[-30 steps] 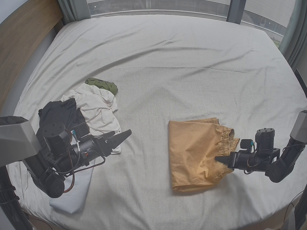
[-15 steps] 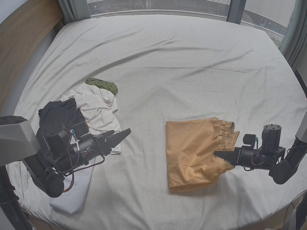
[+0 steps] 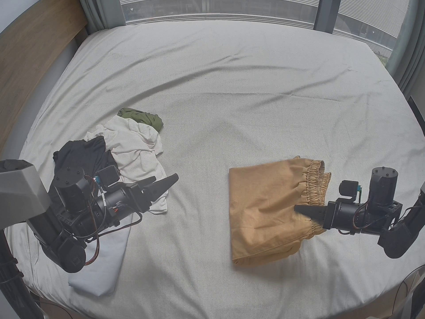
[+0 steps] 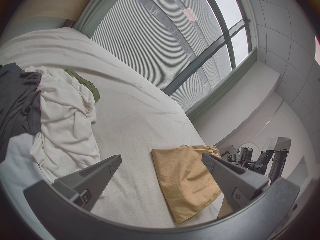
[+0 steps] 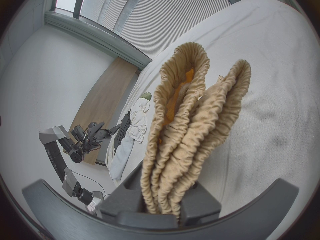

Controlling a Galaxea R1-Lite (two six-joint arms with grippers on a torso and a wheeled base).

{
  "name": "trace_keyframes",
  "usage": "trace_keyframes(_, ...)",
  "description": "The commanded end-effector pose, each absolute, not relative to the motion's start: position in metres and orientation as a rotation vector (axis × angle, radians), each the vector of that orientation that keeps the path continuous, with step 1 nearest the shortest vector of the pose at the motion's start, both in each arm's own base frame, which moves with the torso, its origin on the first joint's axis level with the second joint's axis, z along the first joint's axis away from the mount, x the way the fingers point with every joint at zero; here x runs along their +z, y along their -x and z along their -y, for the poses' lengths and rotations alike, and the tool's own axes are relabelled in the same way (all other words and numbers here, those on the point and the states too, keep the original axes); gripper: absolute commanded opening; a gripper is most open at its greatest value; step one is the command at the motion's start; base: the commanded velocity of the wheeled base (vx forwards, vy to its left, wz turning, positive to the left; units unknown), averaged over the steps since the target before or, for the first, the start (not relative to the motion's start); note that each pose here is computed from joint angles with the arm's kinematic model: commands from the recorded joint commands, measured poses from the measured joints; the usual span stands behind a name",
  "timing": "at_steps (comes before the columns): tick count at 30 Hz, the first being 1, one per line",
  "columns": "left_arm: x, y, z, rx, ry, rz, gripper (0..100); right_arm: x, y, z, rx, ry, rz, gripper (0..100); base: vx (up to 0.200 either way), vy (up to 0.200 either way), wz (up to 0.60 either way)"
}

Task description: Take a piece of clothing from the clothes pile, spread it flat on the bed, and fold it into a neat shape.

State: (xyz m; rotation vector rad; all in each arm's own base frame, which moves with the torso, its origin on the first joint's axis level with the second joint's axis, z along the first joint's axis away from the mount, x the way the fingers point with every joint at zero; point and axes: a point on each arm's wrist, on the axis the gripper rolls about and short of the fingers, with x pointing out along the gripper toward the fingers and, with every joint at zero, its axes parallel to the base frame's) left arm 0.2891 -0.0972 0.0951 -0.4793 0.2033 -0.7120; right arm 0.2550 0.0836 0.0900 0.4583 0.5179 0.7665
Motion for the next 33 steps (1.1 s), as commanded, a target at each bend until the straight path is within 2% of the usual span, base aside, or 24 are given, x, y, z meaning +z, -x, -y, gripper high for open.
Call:
trace_keyframes(1, 0.099, -0.289, 0.093, -0.704, 0.479, -0.188, 100, 0.097, -0.253, -0.086, 0.785, -0.453, -0.492, 0, 0.0, 0.0, 0.0)
trace_keyframes(23, 0.097, -0.289, 0.092, -0.701, 0.44, -0.18, 100, 0.148, -0.265, -0.102, 0.865, -0.512, -0.34, 0, 0.0, 0.0, 0.0)
trace_keyframes(33, 0.096, -0.29, 0.092, -0.697, 0.44, -0.184, 100, 0.185, -0.279, -0.127, 0.954, -0.582, -0.25, 0, 0.0, 0.0, 0.0)
